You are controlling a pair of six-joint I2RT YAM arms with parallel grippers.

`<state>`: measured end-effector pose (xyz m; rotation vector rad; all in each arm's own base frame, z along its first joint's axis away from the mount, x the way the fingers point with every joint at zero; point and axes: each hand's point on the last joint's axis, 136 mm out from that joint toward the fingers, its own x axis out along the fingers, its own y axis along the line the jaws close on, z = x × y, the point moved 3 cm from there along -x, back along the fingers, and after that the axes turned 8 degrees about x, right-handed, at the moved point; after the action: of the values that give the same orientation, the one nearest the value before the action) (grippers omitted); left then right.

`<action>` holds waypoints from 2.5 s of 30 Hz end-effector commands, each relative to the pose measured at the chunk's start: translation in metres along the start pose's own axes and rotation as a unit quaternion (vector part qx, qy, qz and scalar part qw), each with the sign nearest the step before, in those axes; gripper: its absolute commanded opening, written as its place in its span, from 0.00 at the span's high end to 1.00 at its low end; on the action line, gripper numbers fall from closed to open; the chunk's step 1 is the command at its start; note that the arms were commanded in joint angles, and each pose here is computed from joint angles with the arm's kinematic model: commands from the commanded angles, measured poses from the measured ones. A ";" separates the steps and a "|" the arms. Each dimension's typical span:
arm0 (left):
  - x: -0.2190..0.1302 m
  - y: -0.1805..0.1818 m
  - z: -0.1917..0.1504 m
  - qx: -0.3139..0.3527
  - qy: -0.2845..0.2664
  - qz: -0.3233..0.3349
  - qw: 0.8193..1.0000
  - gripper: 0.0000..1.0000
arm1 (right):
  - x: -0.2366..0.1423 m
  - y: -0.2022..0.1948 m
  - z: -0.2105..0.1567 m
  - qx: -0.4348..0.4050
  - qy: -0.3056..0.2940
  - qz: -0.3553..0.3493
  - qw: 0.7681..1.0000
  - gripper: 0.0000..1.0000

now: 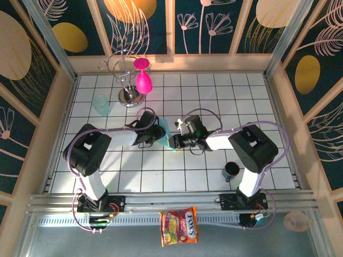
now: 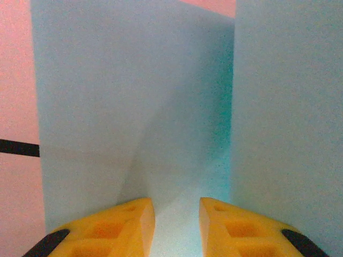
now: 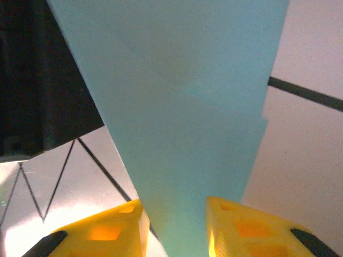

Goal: Fold a paper plane with a square sheet of paper (pick it up from the middle)
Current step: Fourth fold the wing at the center of the table.

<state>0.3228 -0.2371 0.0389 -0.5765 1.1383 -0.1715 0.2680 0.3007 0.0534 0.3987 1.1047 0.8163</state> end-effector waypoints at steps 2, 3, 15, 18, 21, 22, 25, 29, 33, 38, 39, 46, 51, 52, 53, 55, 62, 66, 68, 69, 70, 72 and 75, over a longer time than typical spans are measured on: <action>0.009 0.052 -0.030 -0.013 0.046 0.094 0.994 0.69 | 0.000 0.007 0.013 -0.045 -0.022 -0.030 0.998 0.66; 0.009 0.052 -0.030 -0.013 0.046 0.093 0.995 0.69 | 0.001 0.009 0.013 -0.050 -0.023 -0.033 0.998 0.66; 0.009 0.052 -0.030 -0.014 0.047 0.092 0.995 0.69 | 0.007 0.015 0.011 -0.077 -0.026 -0.050 0.995 0.72; 0.009 0.051 -0.030 -0.014 0.046 0.091 0.995 0.69 | 0.006 0.014 0.010 -0.079 -0.027 -0.055 0.995 0.75; 0.008 0.050 -0.029 -0.014 0.044 0.088 0.995 0.70 | 0.005 0.014 0.010 -0.080 -0.028 -0.058 0.995 0.81; 0.007 0.049 -0.028 -0.015 0.042 0.086 0.995 0.70 | 0.005 0.014 0.011 -0.081 -0.028 -0.057 0.995 0.82; 0.001 0.042 -0.022 -0.015 0.030 0.076 0.997 0.70 | 0.004 0.015 0.011 -0.081 -0.026 -0.057 0.995 0.87; -0.021 0.022 0.000 -0.009 -0.018 0.054 0.998 0.70 | 0.003 0.015 0.010 -0.080 -0.016 -0.061 0.995 0.96; -0.051 0.015 0.021 -0.003 -0.075 0.061 0.995 0.69 | 0.001 0.015 0.010 -0.079 -0.006 -0.065 0.995 0.99; -0.073 0.023 0.028 -0.014 -0.105 0.047 0.993 0.66 | 0.001 0.019 0.007 -0.075 0.031 -0.046 0.996 1.00; -0.076 0.024 0.027 -0.017 -0.107 0.035 0.994 0.65 | 0.001 0.018 0.007 -0.071 0.037 -0.047 0.996 1.00; -0.079 0.001 0.012 -0.009 -0.086 -0.091 0.992 0.66 | -0.016 0.003 0.014 -0.059 0.028 -0.092 0.994 1.00; -0.071 -0.022 0.002 0.019 -0.059 -0.139 0.988 0.67 | -0.029 -0.010 0.008 -0.060 0.034 -0.141 0.988 1.00; -0.070 -0.024 0.001 0.020 -0.058 -0.142 0.988 0.67 | -0.031 -0.012 0.006 -0.059 0.036 -0.146 0.987 1.00; -0.068 -0.026 -0.001 0.019 -0.055 -0.148 0.987 0.67 | -0.032 -0.012 0.004 -0.056 0.039 -0.149 0.987 1.00; -0.065 -0.028 -0.006 0.014 -0.050 -0.160 0.986 0.68 | -0.031 -0.010 0.001 -0.053 0.047 -0.143 0.987 1.00; -0.052 0.001 -0.015 -0.009 -0.051 -0.105 0.993 0.73 | -0.011 0.002 -0.006 -0.050 0.101 -0.094 0.989 1.00; -0.050 0.015 -0.020 -0.021 -0.053 -0.087 0.995 0.75 | -0.002 0.004 -0.009 -0.047 0.125 -0.075 0.988 1.00; -0.052 0.016 -0.021 -0.023 -0.056 -0.089 0.994 0.75 | 0.002 0.005 -0.009 -0.047 0.132 -0.070 0.988 1.00; -0.053 0.016 -0.021 -0.024 -0.057 -0.091 0.994 0.75 | 0.003 0.007 -0.008 -0.047 0.133 -0.064 0.988 1.00; -0.053 0.016 -0.021 -0.024 -0.057 -0.094 0.994 0.75 | 0.005 0.008 -0.009 -0.046 0.136 -0.057 0.988 1.00; -0.053 0.014 -0.021 -0.023 -0.056 -0.099 0.993 0.75 | 0.007 0.011 -0.009 -0.042 0.142 -0.043 0.988 1.00; -0.053 0.008 -0.021 -0.018 -0.053 -0.112 0.992 0.74 | 0.010 0.013 -0.009 -0.034 0.149 -0.027 0.988 1.00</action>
<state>0.2760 -0.2106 0.0618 -0.7072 1.0137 -0.2798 0.2614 0.3087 0.0504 0.1748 1.3221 0.8199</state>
